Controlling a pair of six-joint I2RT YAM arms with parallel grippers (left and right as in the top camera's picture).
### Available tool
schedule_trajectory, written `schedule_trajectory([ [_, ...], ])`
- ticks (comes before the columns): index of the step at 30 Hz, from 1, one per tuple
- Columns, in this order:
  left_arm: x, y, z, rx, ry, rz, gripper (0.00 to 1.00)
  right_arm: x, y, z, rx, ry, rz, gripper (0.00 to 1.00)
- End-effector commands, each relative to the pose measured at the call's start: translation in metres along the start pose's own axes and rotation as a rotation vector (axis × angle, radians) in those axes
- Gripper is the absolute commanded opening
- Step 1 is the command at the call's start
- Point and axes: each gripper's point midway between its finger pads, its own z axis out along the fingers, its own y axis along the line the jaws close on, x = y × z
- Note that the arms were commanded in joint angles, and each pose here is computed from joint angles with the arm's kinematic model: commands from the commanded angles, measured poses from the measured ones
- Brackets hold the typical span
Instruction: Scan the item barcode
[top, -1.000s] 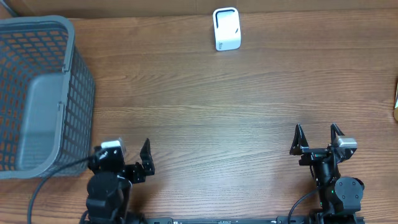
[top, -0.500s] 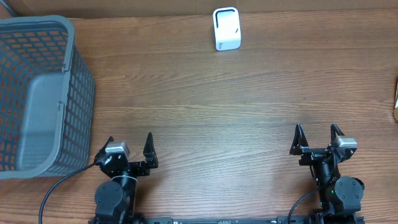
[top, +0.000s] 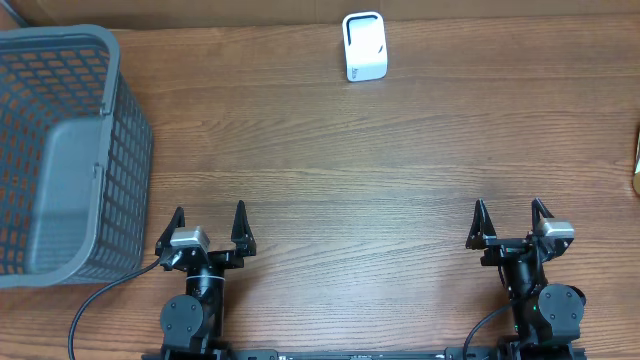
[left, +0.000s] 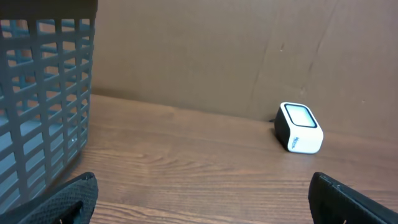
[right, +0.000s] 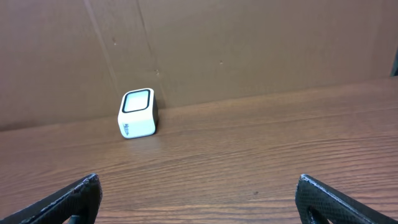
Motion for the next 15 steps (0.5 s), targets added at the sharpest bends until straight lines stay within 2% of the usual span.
schedule_trajectory([
  [1, -0.001, 0.003, 0.000, -0.014, -0.013, 0.014, 1.00, 0.002, 0.000, 0.000, -0.003, -0.005, -0.004, 1.00],
  [6, 0.020, 0.007, -0.001, -0.028, 0.073, 0.032, 1.00, 0.002, 0.000, 0.000, -0.003, -0.005, -0.004, 1.00],
  [15, 0.021, 0.013, -0.001, -0.045, 0.077, 0.056, 1.00, 0.002, 0.000, 0.000, -0.003, -0.005, -0.004, 1.00],
])
